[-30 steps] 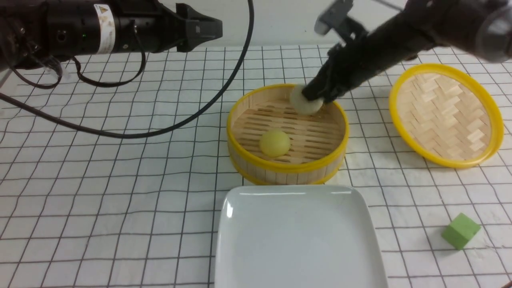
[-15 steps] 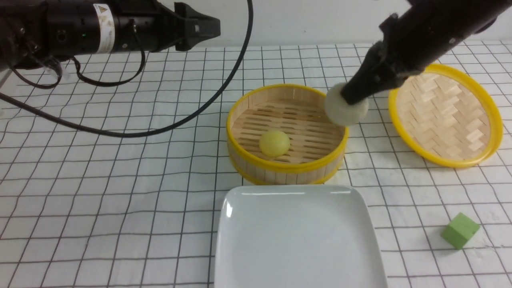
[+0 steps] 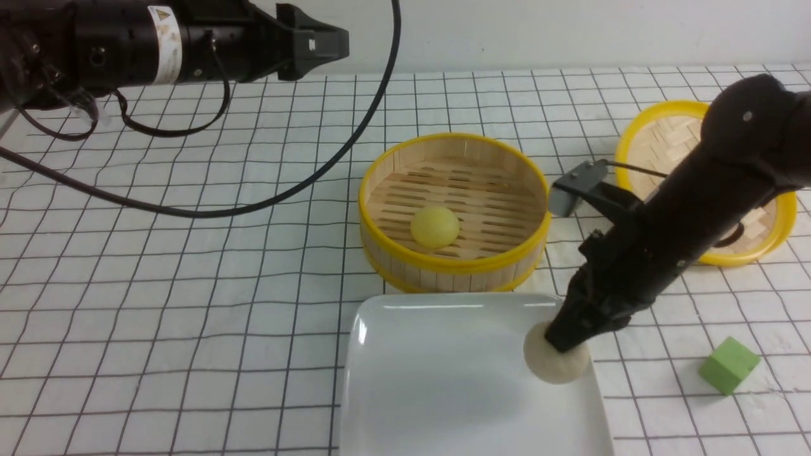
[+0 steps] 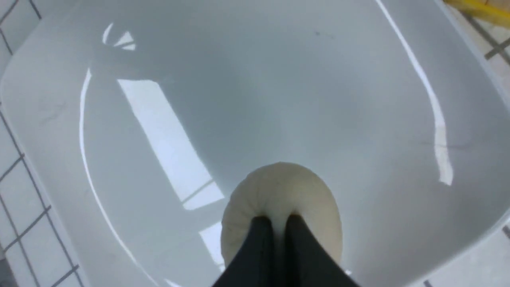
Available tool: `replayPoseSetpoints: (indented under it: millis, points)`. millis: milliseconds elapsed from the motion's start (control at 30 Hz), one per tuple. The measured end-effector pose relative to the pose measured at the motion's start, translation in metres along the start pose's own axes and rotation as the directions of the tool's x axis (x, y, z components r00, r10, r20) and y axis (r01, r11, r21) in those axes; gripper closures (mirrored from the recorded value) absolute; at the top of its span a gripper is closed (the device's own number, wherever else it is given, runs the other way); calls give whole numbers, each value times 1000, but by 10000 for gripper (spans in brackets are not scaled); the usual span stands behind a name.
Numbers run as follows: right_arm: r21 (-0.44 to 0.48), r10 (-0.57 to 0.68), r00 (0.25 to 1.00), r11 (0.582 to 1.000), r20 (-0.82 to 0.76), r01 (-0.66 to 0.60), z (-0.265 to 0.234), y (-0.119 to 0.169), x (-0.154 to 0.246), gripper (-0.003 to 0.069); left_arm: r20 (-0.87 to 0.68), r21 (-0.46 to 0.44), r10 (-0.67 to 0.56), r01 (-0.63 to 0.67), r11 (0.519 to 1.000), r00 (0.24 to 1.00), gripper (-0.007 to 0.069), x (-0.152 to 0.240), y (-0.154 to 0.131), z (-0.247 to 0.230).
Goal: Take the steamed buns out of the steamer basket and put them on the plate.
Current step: Use the right arm to put the steamed stuffed bun into the plate, then use the left arm to grab the steamed stuffed bun that is closest to it
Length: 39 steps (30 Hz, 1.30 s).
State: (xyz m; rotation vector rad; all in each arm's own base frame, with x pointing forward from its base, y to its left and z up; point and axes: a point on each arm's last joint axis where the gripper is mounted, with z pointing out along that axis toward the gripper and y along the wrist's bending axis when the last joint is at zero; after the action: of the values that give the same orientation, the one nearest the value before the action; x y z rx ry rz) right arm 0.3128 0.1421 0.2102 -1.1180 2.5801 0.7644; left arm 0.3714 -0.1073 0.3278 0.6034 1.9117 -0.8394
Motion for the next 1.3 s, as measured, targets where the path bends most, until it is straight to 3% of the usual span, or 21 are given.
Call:
replayPoseSetpoints:
  millis: [233,633,767,900,933,967,1033,1167,1300]
  points:
    - [29,-40,994,999,104,37,2,-3,-8,635,-11,1,-10,10,1000,1000,228,4,3,4]
    - [29,-55,996,998,67,53,23,-17,-4,605,-13,6,-10,10,1000,1000,228,4,3,4]
    - [40,-67,995,997,80,64,18,-15,-6,497,-13,6,-10,10,1000,1000,228,4,3,4]
    - [92,-96,987,992,130,84,3,-9,-11,183,-13,6,-10,10,1000,1000,228,4,3,4]
    - [94,-97,986,992,133,85,2,-9,-11,156,-13,6,-10,10,1000,1000,228,4,3,4]
    - [106,-109,983,990,151,94,-5,-5,-13,71,-13,6,-10,10,1000,1000,228,4,3,4]
    - [124,-126,977,987,174,105,-14,0,-15,11,-13,6,-10,10,1000,1000,228,4,3,4]
    - [182,-174,957,974,232,133,-37,12,-19,-1,-13,7,-10,10,1000,1000,228,4,3,4]
    - [342,-305,885,922,353,181,-94,44,-21,74,-16,15,-10,10,1000,1000,228,4,2,4]
